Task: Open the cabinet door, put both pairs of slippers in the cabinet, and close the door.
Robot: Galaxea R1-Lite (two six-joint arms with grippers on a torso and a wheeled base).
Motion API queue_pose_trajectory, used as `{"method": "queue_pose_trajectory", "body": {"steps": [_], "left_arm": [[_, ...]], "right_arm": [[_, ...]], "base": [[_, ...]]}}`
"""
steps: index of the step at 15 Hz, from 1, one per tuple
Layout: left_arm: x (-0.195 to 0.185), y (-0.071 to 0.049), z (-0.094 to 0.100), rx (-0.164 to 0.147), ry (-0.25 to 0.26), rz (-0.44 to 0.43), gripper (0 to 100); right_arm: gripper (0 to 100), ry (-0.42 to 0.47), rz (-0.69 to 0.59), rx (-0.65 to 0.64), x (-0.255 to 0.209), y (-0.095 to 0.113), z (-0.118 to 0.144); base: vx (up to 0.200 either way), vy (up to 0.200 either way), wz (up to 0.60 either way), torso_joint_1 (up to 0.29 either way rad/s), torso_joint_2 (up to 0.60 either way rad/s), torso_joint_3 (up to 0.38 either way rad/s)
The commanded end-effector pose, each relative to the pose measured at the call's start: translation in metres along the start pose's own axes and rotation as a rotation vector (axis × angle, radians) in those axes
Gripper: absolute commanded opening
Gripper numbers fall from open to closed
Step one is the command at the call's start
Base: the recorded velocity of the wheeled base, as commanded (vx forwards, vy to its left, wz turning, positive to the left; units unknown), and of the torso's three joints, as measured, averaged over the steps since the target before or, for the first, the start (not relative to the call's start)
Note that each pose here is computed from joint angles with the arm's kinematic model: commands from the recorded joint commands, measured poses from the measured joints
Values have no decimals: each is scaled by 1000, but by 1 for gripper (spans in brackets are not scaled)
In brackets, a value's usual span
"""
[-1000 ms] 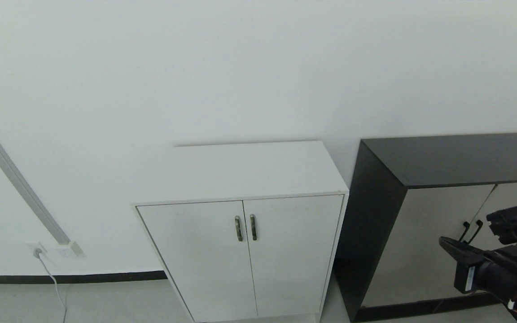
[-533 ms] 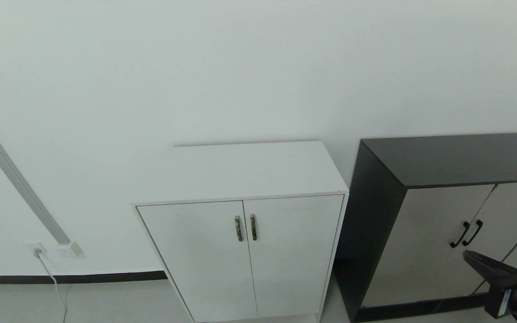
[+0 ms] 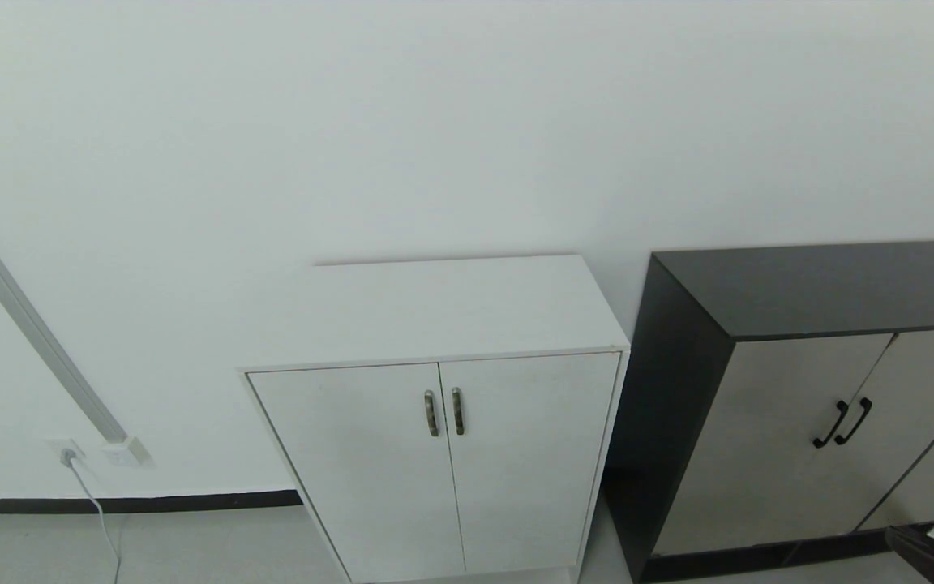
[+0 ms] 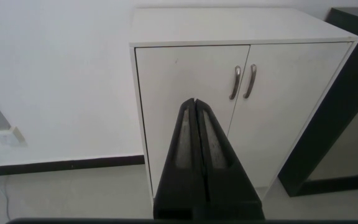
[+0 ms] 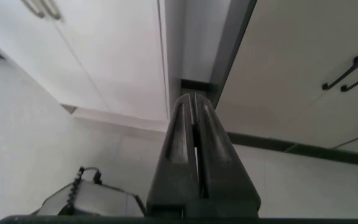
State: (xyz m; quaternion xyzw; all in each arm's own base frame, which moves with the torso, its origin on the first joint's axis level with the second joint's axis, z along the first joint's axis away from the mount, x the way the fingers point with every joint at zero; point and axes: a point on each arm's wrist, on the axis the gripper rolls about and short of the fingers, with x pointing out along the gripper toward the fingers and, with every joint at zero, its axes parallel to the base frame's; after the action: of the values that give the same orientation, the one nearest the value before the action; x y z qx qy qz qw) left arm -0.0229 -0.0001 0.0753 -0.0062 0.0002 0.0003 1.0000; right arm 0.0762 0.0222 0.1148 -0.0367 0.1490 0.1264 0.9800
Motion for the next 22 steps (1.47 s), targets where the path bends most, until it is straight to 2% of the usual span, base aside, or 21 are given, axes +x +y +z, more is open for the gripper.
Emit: {"method": "queue_pose_trajectory", "body": {"steps": [1, 5, 8, 12, 18, 22], "left_arm": [[0, 0, 0, 0, 1, 1, 0], [0, 0, 0, -1, 1, 2, 0], [0, 0, 0, -1, 1, 1, 0], [0, 0, 0, -1, 1, 2, 0], [0, 0, 0, -6, 0, 2, 0], [0, 0, 0, -6, 1, 2, 0]], "right_arm": [[0, -57, 8, 2, -21, 0, -7], [0, 14, 95, -4, -48, 1, -37], [0, 15, 104, -6, -58, 1, -49], [0, -16, 114, -12, -62, 1, -53], [0, 6, 167, -55, -63, 1, -58], [0, -13, -52, 7, -65, 1, -58]], "base": [[0, 0, 0, 0, 0, 0], [0, 0, 0, 0, 0, 0], [0, 0, 0, 0, 0, 0], [0, 0, 0, 0, 0, 0], [0, 0, 0, 0, 0, 0], [0, 0, 0, 0, 0, 0]]}}
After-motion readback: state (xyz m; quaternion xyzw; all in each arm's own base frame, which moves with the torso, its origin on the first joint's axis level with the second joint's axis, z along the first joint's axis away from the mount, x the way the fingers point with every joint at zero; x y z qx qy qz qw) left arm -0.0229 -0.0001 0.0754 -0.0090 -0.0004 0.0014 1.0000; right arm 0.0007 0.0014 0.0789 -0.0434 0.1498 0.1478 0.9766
